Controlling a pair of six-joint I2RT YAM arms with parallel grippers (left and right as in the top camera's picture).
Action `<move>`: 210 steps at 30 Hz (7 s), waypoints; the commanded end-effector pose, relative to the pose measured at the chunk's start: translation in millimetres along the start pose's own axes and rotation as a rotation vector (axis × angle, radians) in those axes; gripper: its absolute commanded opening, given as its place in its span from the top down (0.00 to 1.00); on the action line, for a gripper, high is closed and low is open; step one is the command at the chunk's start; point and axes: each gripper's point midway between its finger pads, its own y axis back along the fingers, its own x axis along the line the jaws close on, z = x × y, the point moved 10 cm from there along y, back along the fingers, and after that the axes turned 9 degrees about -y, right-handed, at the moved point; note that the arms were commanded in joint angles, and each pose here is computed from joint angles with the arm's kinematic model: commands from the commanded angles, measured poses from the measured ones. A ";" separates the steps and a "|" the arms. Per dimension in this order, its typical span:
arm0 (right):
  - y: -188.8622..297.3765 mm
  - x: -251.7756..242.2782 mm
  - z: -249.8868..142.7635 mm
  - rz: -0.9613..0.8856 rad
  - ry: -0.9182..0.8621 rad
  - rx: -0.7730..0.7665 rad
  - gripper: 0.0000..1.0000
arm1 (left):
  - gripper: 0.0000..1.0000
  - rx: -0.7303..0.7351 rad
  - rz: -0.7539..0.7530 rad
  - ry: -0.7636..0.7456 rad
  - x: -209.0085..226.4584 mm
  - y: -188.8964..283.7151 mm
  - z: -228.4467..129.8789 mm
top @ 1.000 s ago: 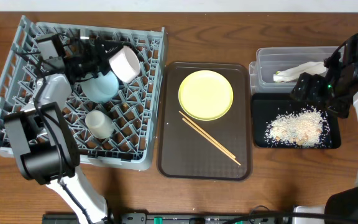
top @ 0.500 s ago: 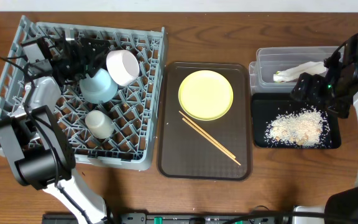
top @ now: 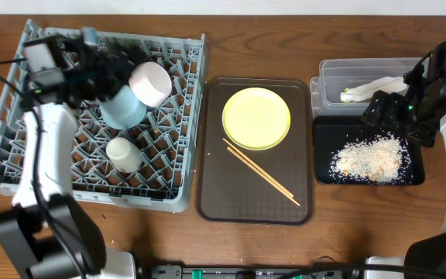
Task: Sort waste into correct bins and load items into the dishwasher
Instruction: 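Lower the left gripper to the wooden chopsticks and grasp one, then carry the chopstick to the dish rack and insert it with the left gripper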
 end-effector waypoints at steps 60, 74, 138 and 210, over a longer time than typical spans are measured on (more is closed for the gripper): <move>10.8 0.3 0.5 0.007 -0.005 -0.036 0.01 | 0.36 0.607 0.724 -0.163 -81.4 -170.4 -296.8; 10.8 0.3 0.5 0.007 -0.005 -0.036 0.01 | 0.34 0.560 0.666 -0.158 -90.7 -173.8 -291.0; 10.8 0.2 0.0 0.006 -0.005 -0.033 0.01 | 0.92 0.435 0.579 -0.336 -88.6 -140.4 -217.9; 10.7 0.0 -1.1 0.003 -0.006 -0.025 0.01 | 0.78 0.102 0.863 -0.067 -26.1 13.3 -119.0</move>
